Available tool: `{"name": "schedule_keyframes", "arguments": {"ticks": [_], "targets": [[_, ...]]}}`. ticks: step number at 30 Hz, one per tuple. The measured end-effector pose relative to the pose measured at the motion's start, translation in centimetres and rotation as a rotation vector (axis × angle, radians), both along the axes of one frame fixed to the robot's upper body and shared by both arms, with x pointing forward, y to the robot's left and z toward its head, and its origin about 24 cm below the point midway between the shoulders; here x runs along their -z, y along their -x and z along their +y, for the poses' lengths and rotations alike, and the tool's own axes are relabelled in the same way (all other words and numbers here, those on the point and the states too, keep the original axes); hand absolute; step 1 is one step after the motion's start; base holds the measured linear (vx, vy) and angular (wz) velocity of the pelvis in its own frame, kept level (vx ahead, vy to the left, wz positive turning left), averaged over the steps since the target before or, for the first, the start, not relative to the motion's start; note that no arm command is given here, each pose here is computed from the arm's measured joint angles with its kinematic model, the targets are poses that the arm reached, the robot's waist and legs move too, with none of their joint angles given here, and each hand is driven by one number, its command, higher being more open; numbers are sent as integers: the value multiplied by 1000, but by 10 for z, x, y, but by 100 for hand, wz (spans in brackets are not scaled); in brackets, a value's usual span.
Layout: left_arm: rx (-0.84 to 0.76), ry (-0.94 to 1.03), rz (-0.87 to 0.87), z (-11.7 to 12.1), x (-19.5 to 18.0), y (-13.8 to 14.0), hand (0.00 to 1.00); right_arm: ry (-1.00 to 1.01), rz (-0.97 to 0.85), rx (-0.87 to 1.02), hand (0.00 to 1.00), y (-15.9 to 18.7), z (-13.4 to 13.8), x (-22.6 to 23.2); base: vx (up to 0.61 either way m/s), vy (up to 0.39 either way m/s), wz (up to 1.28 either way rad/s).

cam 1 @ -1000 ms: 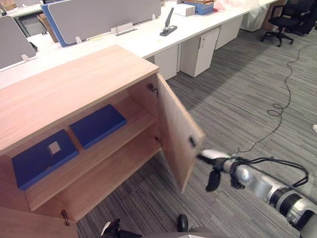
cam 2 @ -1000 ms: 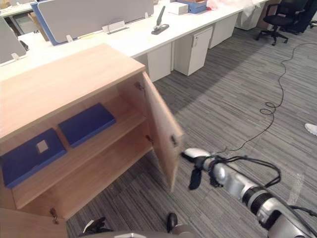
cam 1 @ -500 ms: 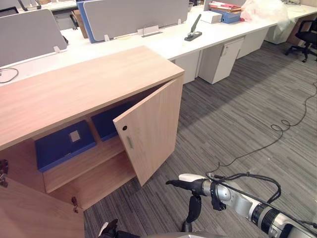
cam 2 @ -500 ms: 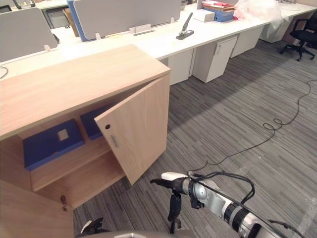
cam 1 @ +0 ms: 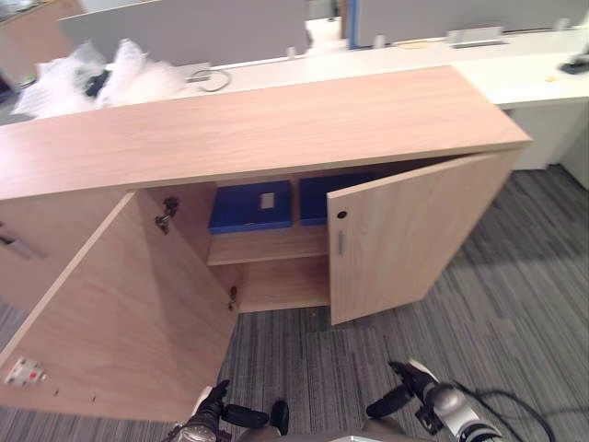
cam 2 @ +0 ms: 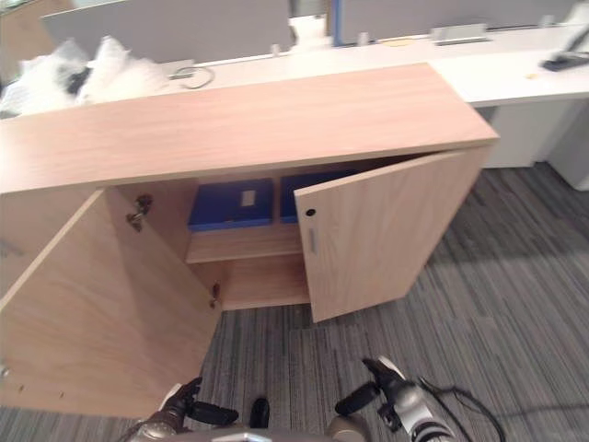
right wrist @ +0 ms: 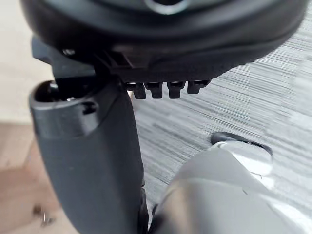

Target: Walk over to the cabinet, pick up the folder, carry it to the office cabinet, place the folder inside the office cabinet, then close the office cabinet door

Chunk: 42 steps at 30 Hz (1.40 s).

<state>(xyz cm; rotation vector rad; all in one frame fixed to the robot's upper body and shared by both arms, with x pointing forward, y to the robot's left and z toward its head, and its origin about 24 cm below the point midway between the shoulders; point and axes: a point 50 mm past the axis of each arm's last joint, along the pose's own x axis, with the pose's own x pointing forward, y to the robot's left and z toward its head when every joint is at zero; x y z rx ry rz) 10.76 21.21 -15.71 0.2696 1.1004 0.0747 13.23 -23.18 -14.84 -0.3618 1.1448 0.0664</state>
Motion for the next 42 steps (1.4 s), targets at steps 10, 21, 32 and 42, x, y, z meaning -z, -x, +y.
{"name": "schedule_keyframes", "arguments": {"ticks": [10,21,32,42], "targets": [[-596,179,-142,2,-3,6,100,-122,49,504,100,60,20,18,46,-124,86],[-521,148,-61,1,2,16,100,-179,78,879,100,92,21,24,46,63,83],[-625,170,-50,2,5,26,100,-180,67,896,100,89,23,24,-52,-31,12],[-626,49,-222,34,-24,5,100,-200,103,928,100,102,34,27,70,-51,4]]}}
